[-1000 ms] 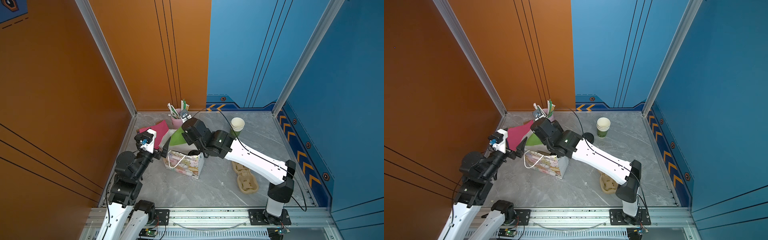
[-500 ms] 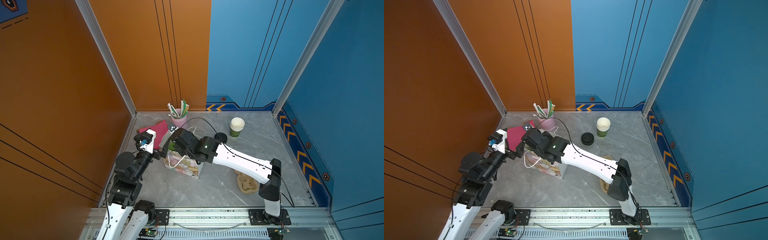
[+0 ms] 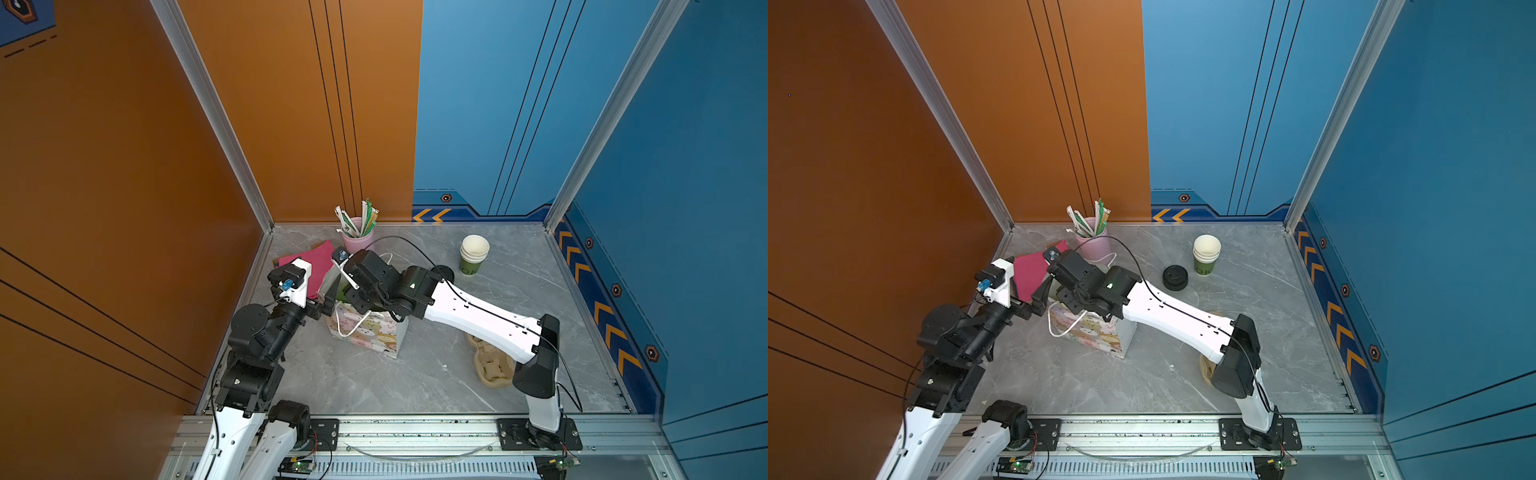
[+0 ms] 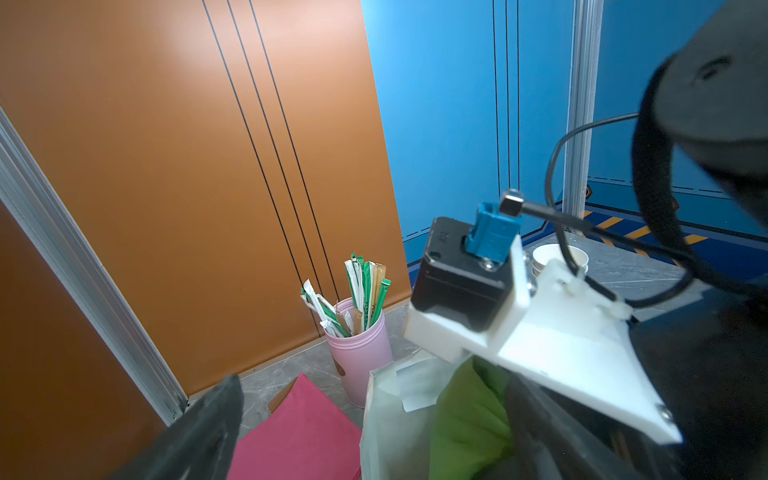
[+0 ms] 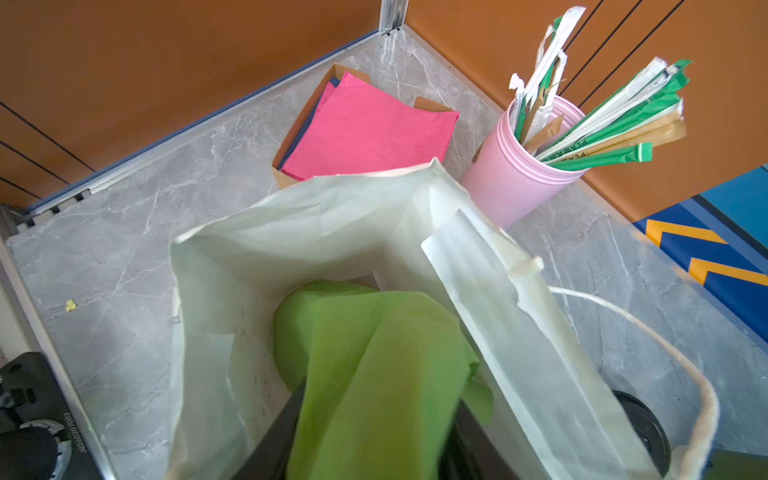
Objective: Pack the takeout coffee
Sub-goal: 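Release the napkin inside the bag and raise both grippers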
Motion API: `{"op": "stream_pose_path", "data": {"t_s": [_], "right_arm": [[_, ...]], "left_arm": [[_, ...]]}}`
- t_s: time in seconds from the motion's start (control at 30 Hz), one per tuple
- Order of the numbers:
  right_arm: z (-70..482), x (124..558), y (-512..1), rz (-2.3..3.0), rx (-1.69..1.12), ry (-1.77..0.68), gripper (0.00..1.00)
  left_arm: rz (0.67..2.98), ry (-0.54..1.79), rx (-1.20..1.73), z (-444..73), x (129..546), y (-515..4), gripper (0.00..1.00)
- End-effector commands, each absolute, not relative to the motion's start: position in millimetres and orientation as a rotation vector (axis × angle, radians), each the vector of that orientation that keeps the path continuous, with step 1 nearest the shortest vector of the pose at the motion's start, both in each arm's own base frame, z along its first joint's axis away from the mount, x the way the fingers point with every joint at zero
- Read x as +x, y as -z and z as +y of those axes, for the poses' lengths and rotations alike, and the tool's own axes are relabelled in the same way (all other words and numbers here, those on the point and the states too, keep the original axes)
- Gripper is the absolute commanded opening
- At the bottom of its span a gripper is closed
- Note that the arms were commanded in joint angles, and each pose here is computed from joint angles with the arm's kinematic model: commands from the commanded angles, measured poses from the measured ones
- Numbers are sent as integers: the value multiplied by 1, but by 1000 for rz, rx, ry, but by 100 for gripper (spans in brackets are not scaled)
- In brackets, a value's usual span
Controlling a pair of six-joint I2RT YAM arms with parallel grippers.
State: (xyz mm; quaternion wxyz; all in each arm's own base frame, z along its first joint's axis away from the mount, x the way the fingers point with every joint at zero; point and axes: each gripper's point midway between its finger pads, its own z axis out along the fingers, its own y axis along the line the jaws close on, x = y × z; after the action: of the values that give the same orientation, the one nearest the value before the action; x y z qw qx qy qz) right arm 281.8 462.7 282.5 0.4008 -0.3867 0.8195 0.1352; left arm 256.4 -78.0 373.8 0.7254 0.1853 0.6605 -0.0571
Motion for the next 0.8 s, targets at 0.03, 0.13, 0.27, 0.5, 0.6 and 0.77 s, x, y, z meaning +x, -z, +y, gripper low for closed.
{"op": "stream_pose_path", "data": {"t_s": [0.03,0.13,0.27,0.5,0.6,0.77], "right_arm": [[453,272,-326,2034,-961,-461,56],[445,270,-346,2008,-937,-506,61],[432,269,-367,1982,-907,-530,67],[409,271,-391,1935,-864,-526,74],[399,272,-397,1914,-837,-530,77],[377,272,-405,1883,-789,-539,83]], "left_arm": [[1449,118,381,-73,258,-374,98],[1449,117,381,-73,258,-374,98],[1449,119,378,-73,258,-374,98],[1512,116,318,-66,263,-372,98],[1619,136,300,-65,268,-369,99],[1766,196,299,-71,275,-377,83]]}}
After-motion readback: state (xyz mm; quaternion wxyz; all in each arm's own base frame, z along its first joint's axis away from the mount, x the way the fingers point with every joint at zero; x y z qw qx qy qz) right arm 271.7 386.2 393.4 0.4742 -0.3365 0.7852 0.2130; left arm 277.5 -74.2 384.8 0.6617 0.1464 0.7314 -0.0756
